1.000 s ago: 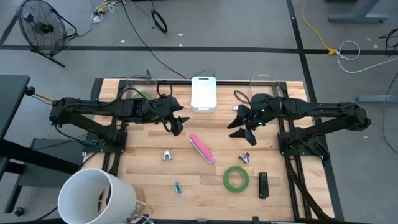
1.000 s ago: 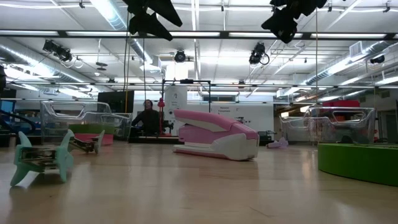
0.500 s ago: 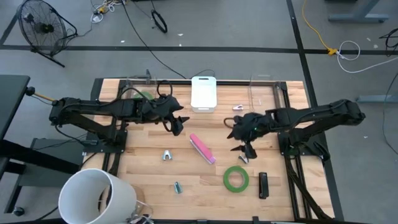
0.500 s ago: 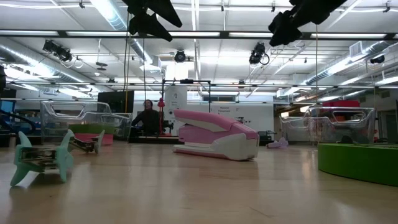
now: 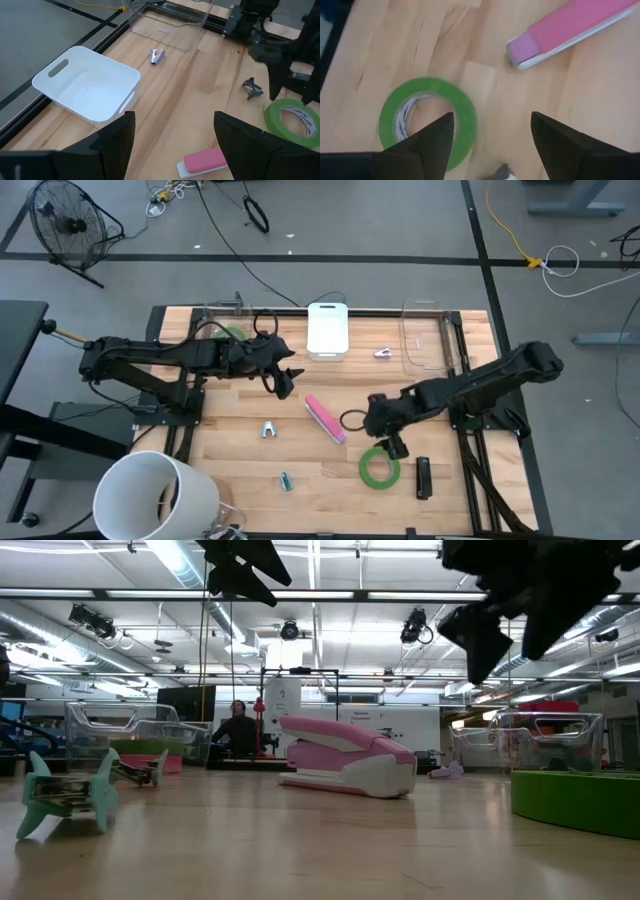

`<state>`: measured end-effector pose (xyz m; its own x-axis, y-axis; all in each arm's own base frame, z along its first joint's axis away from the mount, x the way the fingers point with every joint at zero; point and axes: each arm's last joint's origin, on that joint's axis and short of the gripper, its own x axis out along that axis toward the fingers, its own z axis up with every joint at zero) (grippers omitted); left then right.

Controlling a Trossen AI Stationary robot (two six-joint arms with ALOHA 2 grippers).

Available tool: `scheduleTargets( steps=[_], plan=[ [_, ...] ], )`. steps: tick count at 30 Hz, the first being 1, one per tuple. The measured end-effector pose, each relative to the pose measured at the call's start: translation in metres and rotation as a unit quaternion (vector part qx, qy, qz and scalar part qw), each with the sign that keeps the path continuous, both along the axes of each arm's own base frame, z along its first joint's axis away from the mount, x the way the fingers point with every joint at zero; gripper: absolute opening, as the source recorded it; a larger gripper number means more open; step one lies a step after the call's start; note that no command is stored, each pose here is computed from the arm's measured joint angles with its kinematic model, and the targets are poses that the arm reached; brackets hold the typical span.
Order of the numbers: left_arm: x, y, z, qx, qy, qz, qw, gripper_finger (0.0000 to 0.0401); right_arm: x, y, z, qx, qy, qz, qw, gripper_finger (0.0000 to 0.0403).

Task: Pick and place Stapler, Stapler remover, tape
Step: Put the green tape into the left transparent bin

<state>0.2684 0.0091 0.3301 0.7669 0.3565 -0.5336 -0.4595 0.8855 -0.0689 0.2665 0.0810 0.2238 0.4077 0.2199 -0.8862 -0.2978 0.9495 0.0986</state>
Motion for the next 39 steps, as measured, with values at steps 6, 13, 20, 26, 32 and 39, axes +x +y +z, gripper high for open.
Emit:
scheduleTargets(
  steps=[6, 13, 20, 26, 32, 39],
  plan=[
    [0.000, 0.000, 0.000, 0.000, 0.000, 0.000, 1.000, 0.0270, 0.006, 0.013, -0.020, 0.015, 0.044, 0.000, 0.999, 0.0262],
    [0.000, 0.000, 0.000, 0.000, 0.001, 0.000, 1.000, 0.0270, 0.006, 0.027, -0.033, 0.012, 0.067, 0.018, 0.998, 0.0262],
    [0.000, 0.000, 0.000, 0.001, 0.001, 0.000, 1.000, 0.0270, 0.011, 0.035, -0.051, -0.020, 0.076, 0.019, 0.997, 0.0262],
    [0.000, 0.000, 0.000, 0.001, 0.002, 0.000, 1.000, 0.0270, 0.016, 0.036, -0.064, -0.035, 0.083, 0.015, 0.996, 0.0262],
    [0.000, 0.000, -0.001, 0.001, 0.004, -0.001, 1.000, 0.0270, 0.018, 0.037, -0.080, -0.054, 0.109, 0.013, 0.993, 0.0262],
    [0.000, 0.000, -0.001, 0.001, 0.004, 0.000, 1.000, 0.0270, 0.020, 0.037, -0.088, -0.063, 0.120, 0.011, 0.991, 0.0254]
  ],
)
